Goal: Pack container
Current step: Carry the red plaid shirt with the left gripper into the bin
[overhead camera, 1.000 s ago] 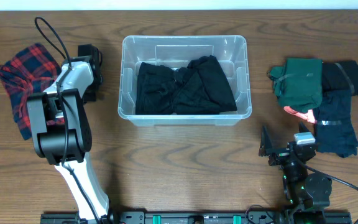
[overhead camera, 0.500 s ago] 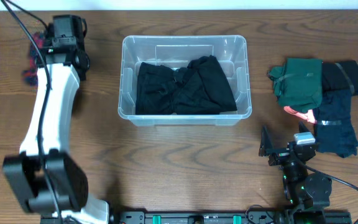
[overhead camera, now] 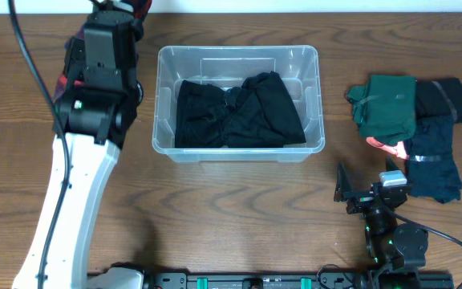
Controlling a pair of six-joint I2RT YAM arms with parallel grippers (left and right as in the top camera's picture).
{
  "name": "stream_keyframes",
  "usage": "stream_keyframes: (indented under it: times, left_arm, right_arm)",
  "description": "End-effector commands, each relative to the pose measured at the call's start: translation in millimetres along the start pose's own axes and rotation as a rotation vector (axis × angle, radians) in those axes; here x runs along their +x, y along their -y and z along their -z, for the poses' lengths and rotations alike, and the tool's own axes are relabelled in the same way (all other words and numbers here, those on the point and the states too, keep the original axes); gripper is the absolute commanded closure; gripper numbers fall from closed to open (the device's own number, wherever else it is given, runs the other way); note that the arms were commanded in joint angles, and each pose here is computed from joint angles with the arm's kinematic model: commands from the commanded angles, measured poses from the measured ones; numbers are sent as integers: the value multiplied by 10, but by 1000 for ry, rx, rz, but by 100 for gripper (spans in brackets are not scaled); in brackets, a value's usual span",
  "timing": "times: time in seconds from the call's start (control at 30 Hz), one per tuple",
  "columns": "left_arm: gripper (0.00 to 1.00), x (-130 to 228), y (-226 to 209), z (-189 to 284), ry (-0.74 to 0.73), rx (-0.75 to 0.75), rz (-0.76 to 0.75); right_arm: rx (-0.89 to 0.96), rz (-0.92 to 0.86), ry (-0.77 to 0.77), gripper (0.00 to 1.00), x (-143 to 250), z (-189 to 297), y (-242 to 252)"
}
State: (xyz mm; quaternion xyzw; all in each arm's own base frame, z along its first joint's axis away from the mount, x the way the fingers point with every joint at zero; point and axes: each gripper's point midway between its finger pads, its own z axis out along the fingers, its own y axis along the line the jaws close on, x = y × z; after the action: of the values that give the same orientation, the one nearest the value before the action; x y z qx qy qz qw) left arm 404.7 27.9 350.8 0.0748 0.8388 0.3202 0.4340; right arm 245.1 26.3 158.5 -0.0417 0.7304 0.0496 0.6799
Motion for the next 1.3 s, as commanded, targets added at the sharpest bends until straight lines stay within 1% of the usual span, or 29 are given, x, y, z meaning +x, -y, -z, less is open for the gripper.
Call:
stream_keyframes:
  times: [0.0,0.07,0.2,0.33,0.5,0.6,0.77,0.9,1.07,1.27]
  left_arm:
    - [94,-259,-67,326,116,20,-24]
    - [94,-381,129,498,183,102,-71]
    - [94,-587,630,905,324,272,-219]
    - [94,-707,1090,1302,443,412,-335]
    - [94,-751,1456,1670,539,563,-385]
    - [94,-706,1609,1791,565,663,-411]
    - [94,-656,1683,1793,562,725,-421]
    - [94,-730,1718,1773,594,769,-397]
    - [94,-875,1754,1517,581,736,-332]
    - [94,-806,1993,1059,487,728,-350]
  right_arm:
    - [6,-3,4,1,0,3,18]
    - [6,-4,4,1,0,3,18]
    - [6,-3,4,1,0,3,18]
    - [6,-3,4,1,0,3,18]
    - [6,-3,4,1,0,3,18]
    - [6,-3,4,1,0,3,18]
    - [6,-4,3,1,1,3,18]
    - [6,-3,4,1,0,3,18]
    - [6,-3,4,1,0,3,18]
    - [6,-3,4,1,0,3,18]
